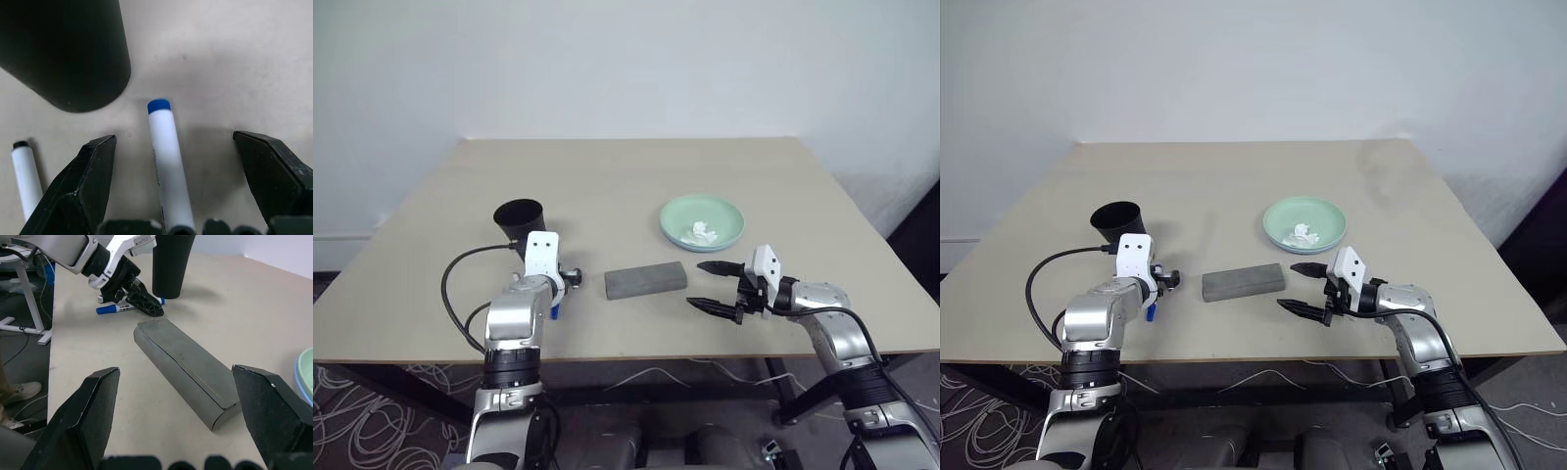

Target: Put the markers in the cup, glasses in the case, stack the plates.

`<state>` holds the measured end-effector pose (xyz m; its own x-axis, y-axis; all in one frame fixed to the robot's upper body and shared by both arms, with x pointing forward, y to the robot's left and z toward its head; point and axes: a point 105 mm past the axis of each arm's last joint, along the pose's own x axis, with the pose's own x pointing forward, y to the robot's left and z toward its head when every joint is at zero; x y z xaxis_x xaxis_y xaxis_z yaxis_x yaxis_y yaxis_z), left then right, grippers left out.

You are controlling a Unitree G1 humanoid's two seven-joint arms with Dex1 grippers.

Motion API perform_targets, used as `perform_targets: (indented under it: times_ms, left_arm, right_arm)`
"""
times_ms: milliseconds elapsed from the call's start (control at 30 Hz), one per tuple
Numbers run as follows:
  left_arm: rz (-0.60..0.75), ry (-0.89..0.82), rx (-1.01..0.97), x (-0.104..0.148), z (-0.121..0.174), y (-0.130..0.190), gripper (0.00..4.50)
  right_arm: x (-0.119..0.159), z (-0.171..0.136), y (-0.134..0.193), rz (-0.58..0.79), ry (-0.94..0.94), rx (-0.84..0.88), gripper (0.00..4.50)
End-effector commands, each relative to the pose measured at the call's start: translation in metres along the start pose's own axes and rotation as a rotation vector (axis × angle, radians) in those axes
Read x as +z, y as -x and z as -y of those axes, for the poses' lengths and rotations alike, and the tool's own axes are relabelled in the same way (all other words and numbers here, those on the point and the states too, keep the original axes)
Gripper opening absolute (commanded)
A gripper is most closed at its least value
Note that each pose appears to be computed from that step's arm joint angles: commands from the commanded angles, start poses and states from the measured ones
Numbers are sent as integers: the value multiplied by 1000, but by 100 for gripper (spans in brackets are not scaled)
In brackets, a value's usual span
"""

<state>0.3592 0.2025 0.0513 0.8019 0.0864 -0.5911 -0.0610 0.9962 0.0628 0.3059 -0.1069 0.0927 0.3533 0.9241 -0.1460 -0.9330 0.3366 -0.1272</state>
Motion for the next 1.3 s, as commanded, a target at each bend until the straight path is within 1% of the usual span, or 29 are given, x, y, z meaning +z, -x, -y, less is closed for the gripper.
perform_targets:
  times_ms: [33,300,333,433,500,600,633,733,933,1033,1167,1300]
  left_arm:
    - [35,42,8,14,1,2,314]
    - [44,71,7,16,3,2,22]
    - [46,71,8,16,2,2,15]
    - [77,51,-15,23,6,3,15]
    - [131,53,-96,33,15,6,15]
    - [224,-5,-170,48,23,12,15]
    - [287,-41,-197,58,25,16,15]
    - [583,-191,-301,103,36,40,15]
    - [948,-269,-243,162,19,67,15]
    - [1083,-293,-185,182,9,77,15]
    - [1150,-288,-122,191,-4,75,15]
    - [1147,-269,-61,188,-21,59,15]
  right_arm:
    - [14,3,3,31,51,-15,398]
    - [14,5,3,29,51,-21,398]
    - [14,6,3,29,52,-21,398]
    - [14,6,3,29,53,-22,398]
    - [14,6,2,29,54,-22,398]
    - [14,6,2,29,55,-23,398]
    - [14,6,2,29,55,-24,398]
    - [14,6,2,28,56,-25,398]
    - [16,8,1,27,63,-26,398]
    - [16,10,1,26,67,-28,398]
    - [16,11,2,25,69,-31,398]
    - [15,10,3,22,68,-36,398]
